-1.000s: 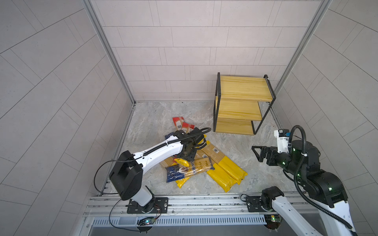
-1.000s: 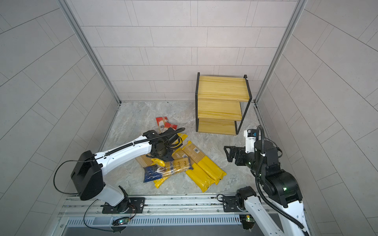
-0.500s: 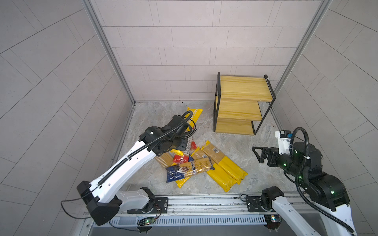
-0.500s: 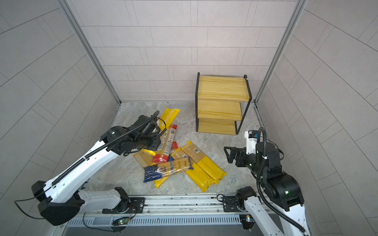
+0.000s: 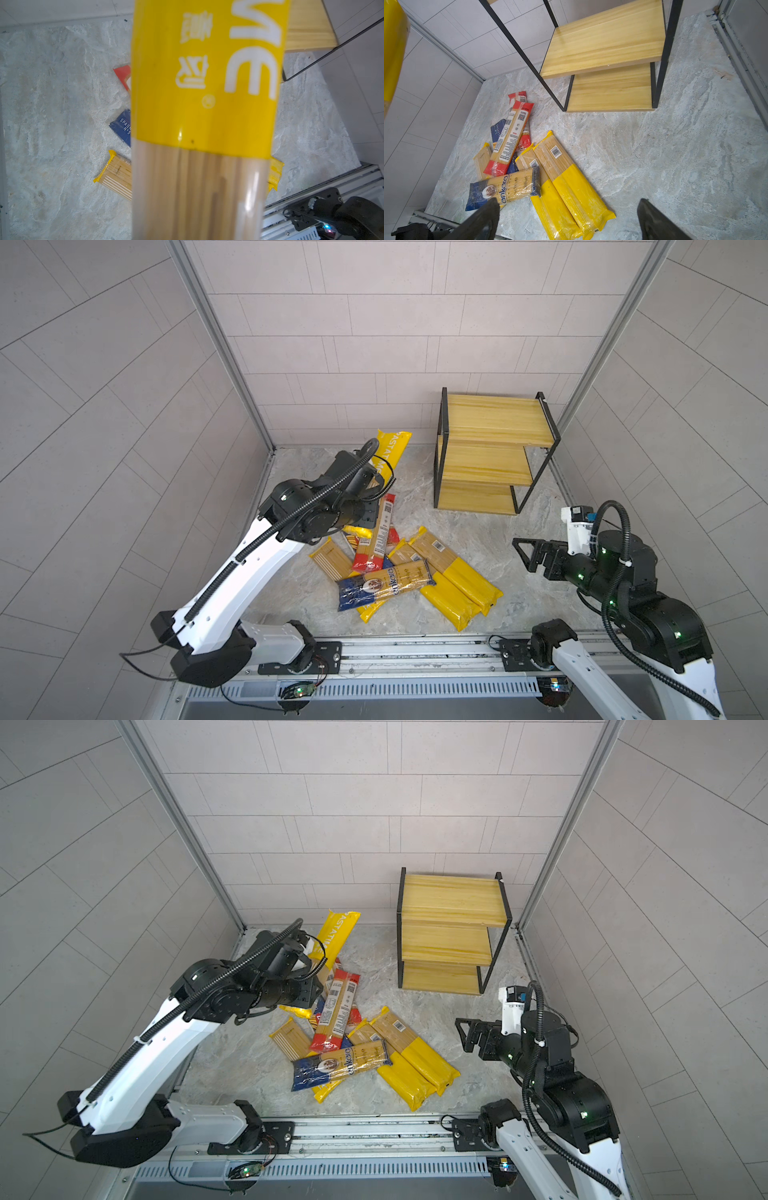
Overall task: Arrange pasta packages on shelves
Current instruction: Pick up the pasta bag from the pasta bags, then place the pasta bag on the shelf.
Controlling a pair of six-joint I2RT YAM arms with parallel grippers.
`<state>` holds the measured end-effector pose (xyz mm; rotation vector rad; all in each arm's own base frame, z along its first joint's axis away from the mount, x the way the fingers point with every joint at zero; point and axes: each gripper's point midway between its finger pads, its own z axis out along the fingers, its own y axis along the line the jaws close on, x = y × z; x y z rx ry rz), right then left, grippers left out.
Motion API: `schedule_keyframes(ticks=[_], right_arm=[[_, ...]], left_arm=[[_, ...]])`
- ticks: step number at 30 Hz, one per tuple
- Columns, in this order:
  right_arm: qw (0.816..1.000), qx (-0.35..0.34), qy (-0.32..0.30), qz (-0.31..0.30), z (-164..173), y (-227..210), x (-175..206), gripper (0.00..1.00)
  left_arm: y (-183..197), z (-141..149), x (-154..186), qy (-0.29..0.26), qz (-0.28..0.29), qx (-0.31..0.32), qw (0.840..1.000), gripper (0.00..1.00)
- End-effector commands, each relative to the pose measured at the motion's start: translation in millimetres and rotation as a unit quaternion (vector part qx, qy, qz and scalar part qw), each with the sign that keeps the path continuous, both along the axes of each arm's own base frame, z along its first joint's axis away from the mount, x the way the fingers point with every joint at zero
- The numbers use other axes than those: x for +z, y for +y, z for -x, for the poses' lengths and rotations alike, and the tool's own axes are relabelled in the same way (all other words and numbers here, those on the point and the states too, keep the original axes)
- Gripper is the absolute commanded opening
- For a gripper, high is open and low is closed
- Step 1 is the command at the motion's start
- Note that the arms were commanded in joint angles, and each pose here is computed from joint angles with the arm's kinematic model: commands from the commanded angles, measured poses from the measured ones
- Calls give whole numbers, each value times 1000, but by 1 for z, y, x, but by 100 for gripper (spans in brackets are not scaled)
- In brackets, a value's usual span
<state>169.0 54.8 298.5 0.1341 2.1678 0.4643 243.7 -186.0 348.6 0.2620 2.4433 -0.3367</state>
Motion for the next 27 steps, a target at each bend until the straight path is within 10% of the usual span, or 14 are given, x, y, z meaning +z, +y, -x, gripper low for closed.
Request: schedule_keyframes(ticks=[1, 27], right_arm=[[1000, -9, -21, -2, -1, -3, 13, 99], [997, -34, -50, 51, -11, -18, 26, 99]], left_arm=[[-23, -17, 62, -79, 77, -18, 994, 0], [-211, -104, 163, -186, 301, -80, 932, 0]])
